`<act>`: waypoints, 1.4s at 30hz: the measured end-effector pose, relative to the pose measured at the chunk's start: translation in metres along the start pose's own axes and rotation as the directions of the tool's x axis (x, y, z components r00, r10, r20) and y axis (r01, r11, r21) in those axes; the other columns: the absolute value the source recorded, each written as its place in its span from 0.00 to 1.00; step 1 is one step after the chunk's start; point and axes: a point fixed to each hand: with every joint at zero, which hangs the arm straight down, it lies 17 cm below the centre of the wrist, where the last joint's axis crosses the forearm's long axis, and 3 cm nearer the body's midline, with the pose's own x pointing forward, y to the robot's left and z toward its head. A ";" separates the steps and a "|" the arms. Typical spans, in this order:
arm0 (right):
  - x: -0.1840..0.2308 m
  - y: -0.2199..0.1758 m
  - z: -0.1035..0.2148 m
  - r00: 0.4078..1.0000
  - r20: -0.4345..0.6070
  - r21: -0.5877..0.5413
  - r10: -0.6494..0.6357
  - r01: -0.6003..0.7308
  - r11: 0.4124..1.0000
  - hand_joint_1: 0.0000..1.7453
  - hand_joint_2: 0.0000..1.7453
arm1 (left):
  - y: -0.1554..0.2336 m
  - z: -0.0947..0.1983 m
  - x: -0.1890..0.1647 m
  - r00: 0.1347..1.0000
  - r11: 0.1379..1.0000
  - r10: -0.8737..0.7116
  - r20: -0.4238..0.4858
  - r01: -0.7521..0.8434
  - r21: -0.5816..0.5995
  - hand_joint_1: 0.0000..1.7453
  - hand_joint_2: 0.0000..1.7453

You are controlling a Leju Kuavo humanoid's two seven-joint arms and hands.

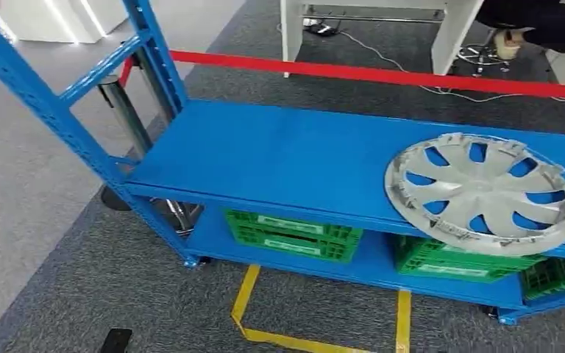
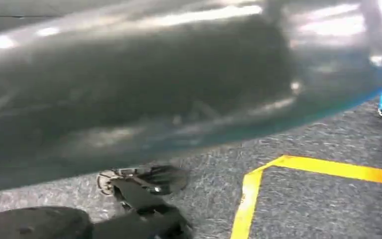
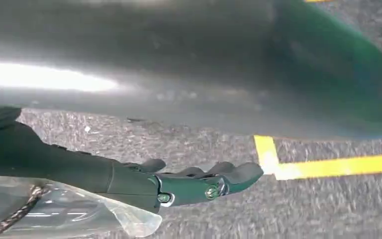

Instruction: Take the parts from the cabinet and place them on the table.

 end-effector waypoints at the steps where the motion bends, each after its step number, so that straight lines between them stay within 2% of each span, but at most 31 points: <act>1: 0.000 0.000 0.000 1.000 0.001 0.001 0.000 0.000 1.000 0.00 0.00 | 0.001 0.001 -0.002 1.000 1.000 0.000 -0.003 0.000 0.007 0.00 0.00; 17: 0.001 0.003 -0.001 1.000 -0.007 0.001 0.021 -0.021 1.000 0.00 0.00 | -0.006 0.005 -0.008 0.999 1.000 0.019 -0.027 -0.020 -0.016 0.00 0.00; 30: -0.001 0.003 0.000 1.000 -0.011 -0.008 0.028 -0.028 1.000 0.00 0.00 | 0.010 -0.002 -0.004 1.000 0.999 0.008 -0.028 -0.007 0.034 0.00 0.00; 34: -0.002 0.001 0.000 0.999 -0.012 -0.020 0.040 -0.040 0.999 0.00 0.00 | 0.016 0.000 -0.013 0.998 0.997 -0.002 -0.062 0.007 0.083 0.00 0.00; 35: -0.003 0.000 0.000 0.999 -0.017 -0.024 0.043 -0.043 0.999 0.00 1.00 | 0.016 0.001 -0.016 0.997 0.996 0.001 -0.075 0.006 0.092 0.00 1.00; 38: -0.006 -0.001 0.000 0.998 -0.032 -0.030 0.046 -0.046 0.998 0.00 1.00 | 0.019 0.001 -0.019 0.995 0.994 0.003 -0.096 0.008 0.109 0.00 1.00; 42: -0.011 -0.006 -0.001 0.997 -0.066 -0.032 0.042 -0.044 0.999 0.00 1.00 | 0.021 0.008 -0.040 0.983 0.992 0.016 -0.181 0.008 0.129 0.00 1.00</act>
